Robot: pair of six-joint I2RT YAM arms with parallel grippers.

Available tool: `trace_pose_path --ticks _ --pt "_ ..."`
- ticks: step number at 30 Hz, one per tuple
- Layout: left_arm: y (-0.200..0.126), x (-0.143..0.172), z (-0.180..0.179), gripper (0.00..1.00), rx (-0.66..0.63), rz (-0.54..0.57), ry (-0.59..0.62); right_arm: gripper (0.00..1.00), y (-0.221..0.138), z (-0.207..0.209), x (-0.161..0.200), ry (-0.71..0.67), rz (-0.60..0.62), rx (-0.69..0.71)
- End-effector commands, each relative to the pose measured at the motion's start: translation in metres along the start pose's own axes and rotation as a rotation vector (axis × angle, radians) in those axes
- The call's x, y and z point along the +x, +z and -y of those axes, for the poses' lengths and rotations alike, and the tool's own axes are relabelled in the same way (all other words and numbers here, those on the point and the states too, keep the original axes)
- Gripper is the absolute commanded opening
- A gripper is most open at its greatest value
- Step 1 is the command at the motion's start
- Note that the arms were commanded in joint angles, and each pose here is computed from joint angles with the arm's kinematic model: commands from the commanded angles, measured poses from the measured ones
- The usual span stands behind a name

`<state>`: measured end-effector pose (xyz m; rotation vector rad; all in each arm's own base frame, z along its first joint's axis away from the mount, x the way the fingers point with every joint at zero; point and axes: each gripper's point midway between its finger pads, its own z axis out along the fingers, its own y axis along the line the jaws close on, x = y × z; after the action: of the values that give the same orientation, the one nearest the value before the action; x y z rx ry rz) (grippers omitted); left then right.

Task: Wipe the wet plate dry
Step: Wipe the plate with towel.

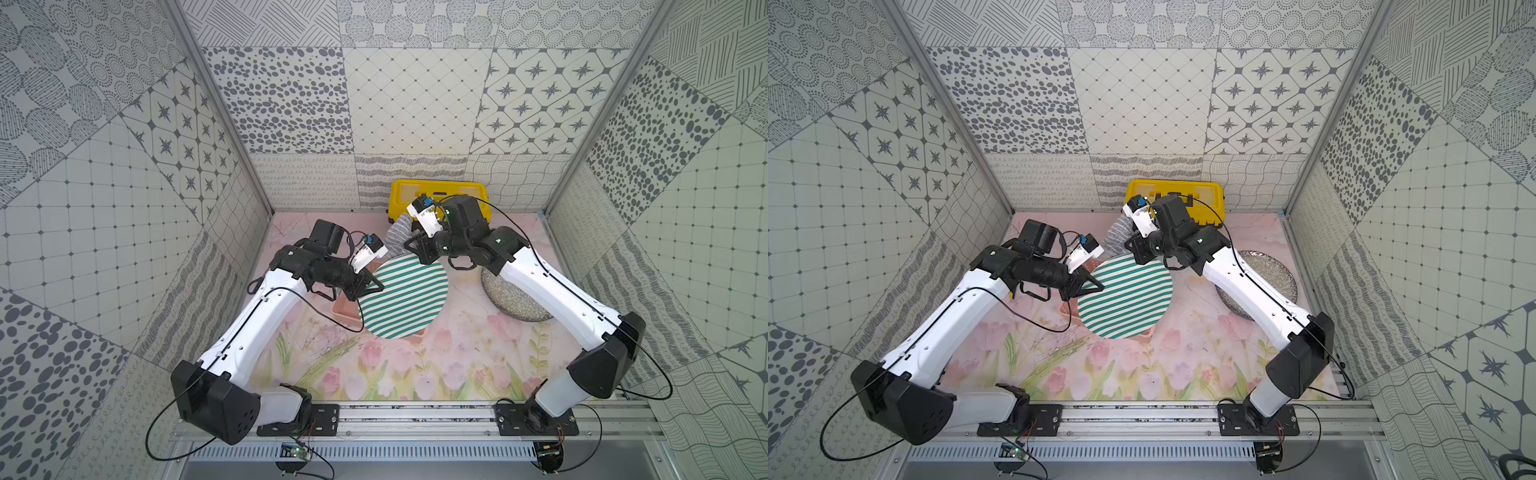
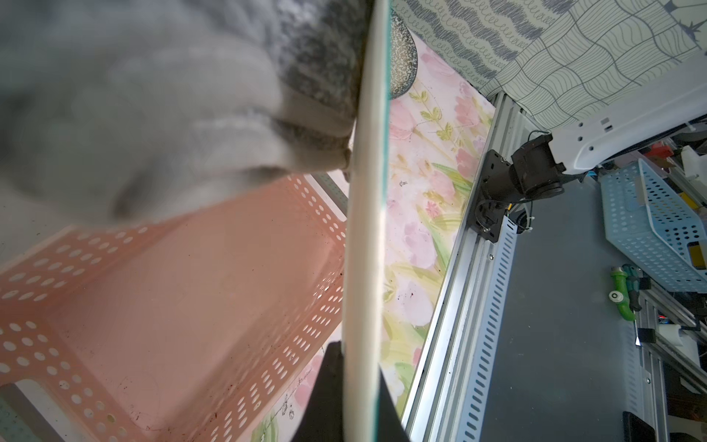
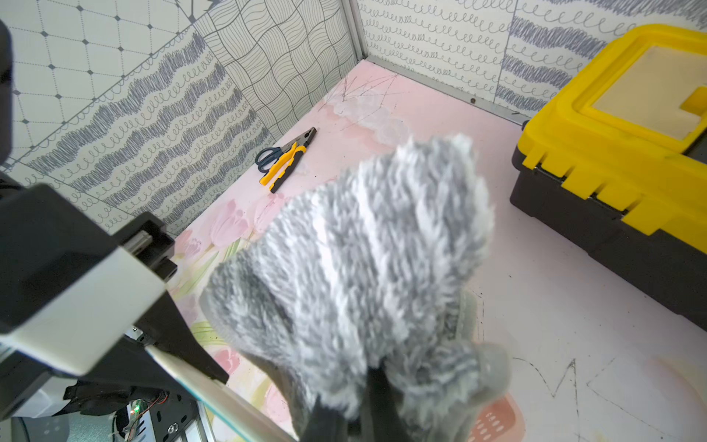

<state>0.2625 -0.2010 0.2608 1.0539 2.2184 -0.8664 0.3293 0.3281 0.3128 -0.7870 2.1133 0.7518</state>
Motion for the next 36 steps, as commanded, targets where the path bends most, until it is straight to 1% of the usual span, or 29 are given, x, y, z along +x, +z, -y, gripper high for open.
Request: trace_pose_path --ticks 1,9,16,26,30,36 --pt "-0.007 -0.03 0.004 0.0 0.011 0.105 0.089 0.0 0.0 0.007 0.033 0.031 -0.083 0.005" --pt "-0.008 -0.037 0.002 0.0 0.009 0.125 0.094 0.0 -0.013 0.03 0.051 0.098 -0.061 0.043" --pt "-0.015 -0.046 0.0 0.0 0.018 0.162 0.061 0.0 -0.025 0.048 0.062 0.138 -0.045 0.075" --pt "-0.039 -0.069 -0.007 0.0 0.064 0.265 -0.042 0.0 -0.038 0.058 0.07 0.15 -0.022 0.088" --pt "-0.046 -0.076 -0.019 0.0 0.056 0.302 -0.099 0.0 -0.039 0.059 0.071 0.147 -0.011 0.083" --pt "-0.057 -0.083 -0.031 0.0 0.094 0.357 -0.194 0.0 -0.037 0.056 0.074 0.15 -0.006 0.059"
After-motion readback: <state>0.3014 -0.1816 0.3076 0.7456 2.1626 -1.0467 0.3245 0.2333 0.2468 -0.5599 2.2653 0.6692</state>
